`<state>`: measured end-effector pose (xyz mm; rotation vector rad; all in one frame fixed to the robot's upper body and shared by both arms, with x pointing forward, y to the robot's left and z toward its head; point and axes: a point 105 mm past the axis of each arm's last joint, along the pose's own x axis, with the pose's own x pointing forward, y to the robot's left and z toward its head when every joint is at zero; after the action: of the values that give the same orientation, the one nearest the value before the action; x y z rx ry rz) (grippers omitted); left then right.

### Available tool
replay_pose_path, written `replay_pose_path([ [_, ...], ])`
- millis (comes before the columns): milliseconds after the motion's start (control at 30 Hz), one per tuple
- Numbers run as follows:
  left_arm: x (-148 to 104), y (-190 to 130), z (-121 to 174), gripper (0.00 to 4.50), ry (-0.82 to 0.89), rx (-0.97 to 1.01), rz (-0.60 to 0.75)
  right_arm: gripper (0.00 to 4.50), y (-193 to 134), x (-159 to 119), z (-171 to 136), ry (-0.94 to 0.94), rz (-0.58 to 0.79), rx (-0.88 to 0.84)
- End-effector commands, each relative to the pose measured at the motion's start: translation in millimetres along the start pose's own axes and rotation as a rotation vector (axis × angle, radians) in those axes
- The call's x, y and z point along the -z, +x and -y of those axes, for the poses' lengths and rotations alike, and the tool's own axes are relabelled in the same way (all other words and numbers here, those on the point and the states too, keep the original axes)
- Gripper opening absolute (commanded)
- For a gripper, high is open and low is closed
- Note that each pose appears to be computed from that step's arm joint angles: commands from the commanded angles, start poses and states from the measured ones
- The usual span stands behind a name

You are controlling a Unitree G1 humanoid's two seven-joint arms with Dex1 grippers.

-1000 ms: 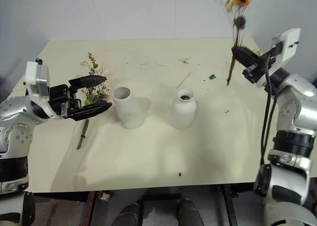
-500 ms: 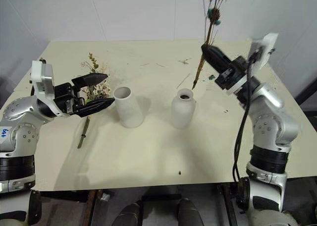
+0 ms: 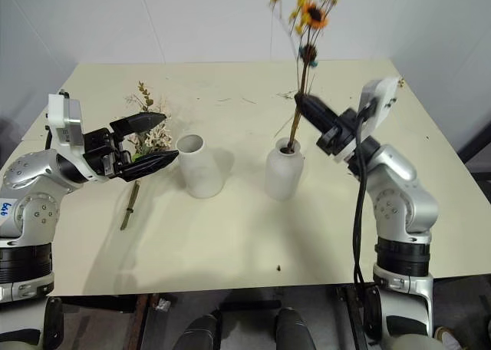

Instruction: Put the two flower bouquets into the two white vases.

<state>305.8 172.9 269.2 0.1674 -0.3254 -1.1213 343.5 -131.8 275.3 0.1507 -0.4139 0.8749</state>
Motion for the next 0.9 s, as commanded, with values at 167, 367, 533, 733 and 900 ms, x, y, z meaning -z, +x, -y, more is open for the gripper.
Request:
replay_pose_path([
  [167, -14.5, -2.9, -0.6, 4.5, 0.051, -0.017, 0.025, 0.22, 0.9, -4.7, -4.1, -0.072, 0.043, -0.028],
  [367, -17.3, -11.3, -6.8, 4.5, 0.079, -0.048, -0.004, 2.02, -7.3, -7.2, -5.3, -0.114, 0.021, -0.059],
  [533, -14.5, -23.1, -16.0, 4.5, 0.105, -0.082, -0.086, 3.76, -17.0, -13.8, 4.3, -0.179, -0.021, -0.059],
  [733, -10.0, -61.6, -47.9, 4.5, 0.075, -0.254, -0.343, 4.47, -42.7, -41.1, 24.4, -0.249, -0.12, -0.082],
  [900, 2.2, -121.3, -79.9, 4.5, -0.024, -0.543, -0.683, 4.47, -57.2, -59.8, 14.1, -0.251, -0.234, -0.21],
])
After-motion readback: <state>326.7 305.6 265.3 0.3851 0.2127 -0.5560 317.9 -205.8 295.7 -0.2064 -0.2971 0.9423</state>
